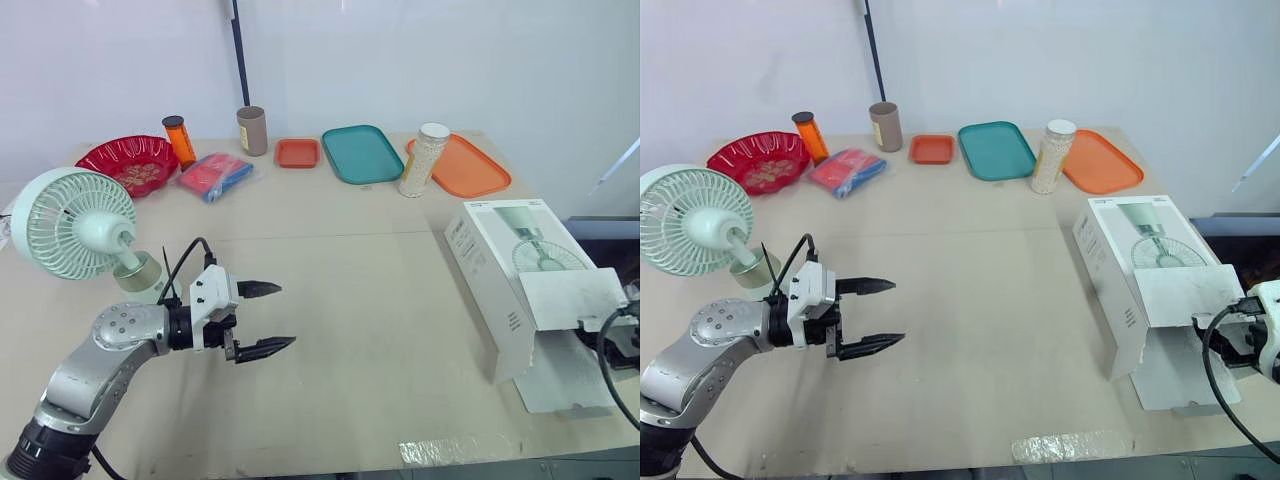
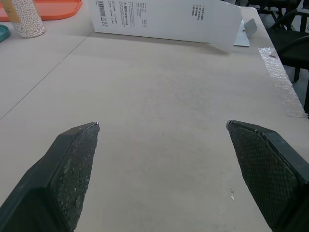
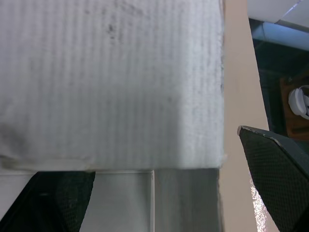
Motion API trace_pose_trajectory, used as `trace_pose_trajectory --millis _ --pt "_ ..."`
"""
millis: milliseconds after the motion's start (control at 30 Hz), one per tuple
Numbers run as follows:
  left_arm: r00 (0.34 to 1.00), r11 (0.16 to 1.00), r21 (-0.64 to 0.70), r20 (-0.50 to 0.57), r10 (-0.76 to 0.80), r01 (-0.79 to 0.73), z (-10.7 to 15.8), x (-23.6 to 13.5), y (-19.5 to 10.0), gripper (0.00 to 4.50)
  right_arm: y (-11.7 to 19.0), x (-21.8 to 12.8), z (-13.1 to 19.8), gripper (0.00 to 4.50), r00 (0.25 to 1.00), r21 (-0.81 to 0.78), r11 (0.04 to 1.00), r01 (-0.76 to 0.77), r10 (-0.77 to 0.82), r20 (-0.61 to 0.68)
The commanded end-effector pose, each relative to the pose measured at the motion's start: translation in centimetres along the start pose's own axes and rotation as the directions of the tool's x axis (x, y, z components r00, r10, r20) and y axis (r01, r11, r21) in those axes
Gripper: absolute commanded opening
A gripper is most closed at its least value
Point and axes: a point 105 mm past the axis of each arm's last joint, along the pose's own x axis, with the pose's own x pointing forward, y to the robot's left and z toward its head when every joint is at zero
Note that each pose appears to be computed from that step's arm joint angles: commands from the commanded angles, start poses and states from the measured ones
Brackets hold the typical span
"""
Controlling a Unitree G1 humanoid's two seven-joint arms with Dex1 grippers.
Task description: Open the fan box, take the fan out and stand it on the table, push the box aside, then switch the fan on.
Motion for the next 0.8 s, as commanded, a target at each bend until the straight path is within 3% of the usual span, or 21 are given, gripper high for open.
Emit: trace_pose_trajectory --millis 33,300,633,733,800 --pt "1.0 1.0 0.027 0.026 -0.004 0.003 0.8 0.2 -0.2 4.5 -1.4 -2.1 2.8 4.4 0.994 -0.109 0.99 0.086 -0.079 0.07" --pt "0.999 1.0 0.013 0.036 0.001 -0.001 0.6 0.4 -0.2 4.5 -1.3 -5.3 3.0 4.4 0.994 -0.154 0.983 0.103 -0.097 0.046" --pt "0.999 1.0 -0.005 0.044 0.02 -0.02 0.6 0.2 0.0 4.5 2.5 -10.7 4.1 4.4 0.974 -0.349 0.913 -0.213 0.171 -0.149" --pt "0.998 0.999 0.002 0.042 0.042 -0.042 0.8 0.1 0.1 4.5 4.1 -11.6 7.1 4.4 0.959 -0.39 0.877 -0.281 0.267 -0.092" --pt "0.998 0.998 0.004 0.039 0.058 -0.058 0.8 -0.2 0.1 4.5 7.0 -12.0 9.4 4.4 0.909 -0.438 0.819 -0.37 0.417 0.01"
